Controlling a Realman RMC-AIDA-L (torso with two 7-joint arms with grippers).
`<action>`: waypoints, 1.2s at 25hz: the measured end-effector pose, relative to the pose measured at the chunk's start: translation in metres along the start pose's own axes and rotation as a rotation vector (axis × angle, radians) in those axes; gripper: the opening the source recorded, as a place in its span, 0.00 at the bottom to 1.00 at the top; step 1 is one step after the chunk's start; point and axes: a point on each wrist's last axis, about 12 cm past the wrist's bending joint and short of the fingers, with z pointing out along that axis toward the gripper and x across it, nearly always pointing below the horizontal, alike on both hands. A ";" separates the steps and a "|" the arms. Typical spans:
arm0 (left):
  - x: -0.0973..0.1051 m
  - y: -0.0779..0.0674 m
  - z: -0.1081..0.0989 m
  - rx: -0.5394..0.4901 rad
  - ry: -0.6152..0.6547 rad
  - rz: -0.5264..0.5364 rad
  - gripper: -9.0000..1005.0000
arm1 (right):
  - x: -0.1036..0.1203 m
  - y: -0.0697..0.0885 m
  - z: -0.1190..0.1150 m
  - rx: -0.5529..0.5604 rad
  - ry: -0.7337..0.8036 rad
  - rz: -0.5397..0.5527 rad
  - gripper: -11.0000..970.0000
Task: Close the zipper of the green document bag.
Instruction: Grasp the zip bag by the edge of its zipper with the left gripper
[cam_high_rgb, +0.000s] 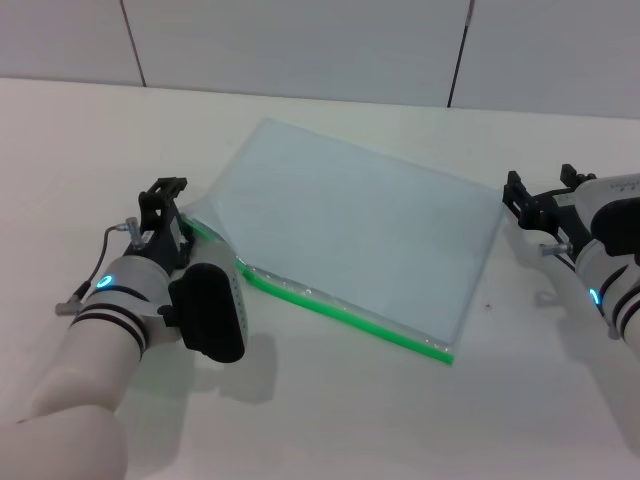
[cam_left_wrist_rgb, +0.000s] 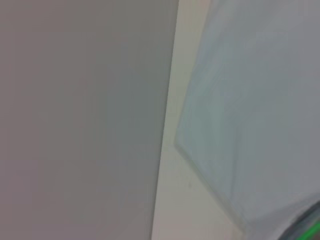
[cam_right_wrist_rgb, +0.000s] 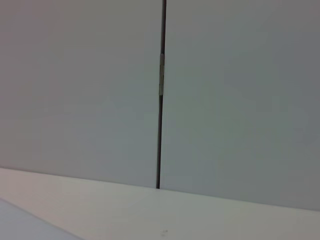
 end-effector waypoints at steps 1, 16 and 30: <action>-0.001 0.001 0.001 -0.002 -0.002 0.001 0.51 | 0.000 0.000 0.000 0.000 0.000 0.000 0.74; -0.003 0.001 0.002 0.007 -0.018 0.011 0.51 | 0.000 0.001 0.000 -0.003 -0.001 -0.003 0.74; -0.007 -0.001 0.001 0.022 -0.047 0.058 0.51 | -0.001 0.001 0.000 -0.004 -0.002 -0.005 0.74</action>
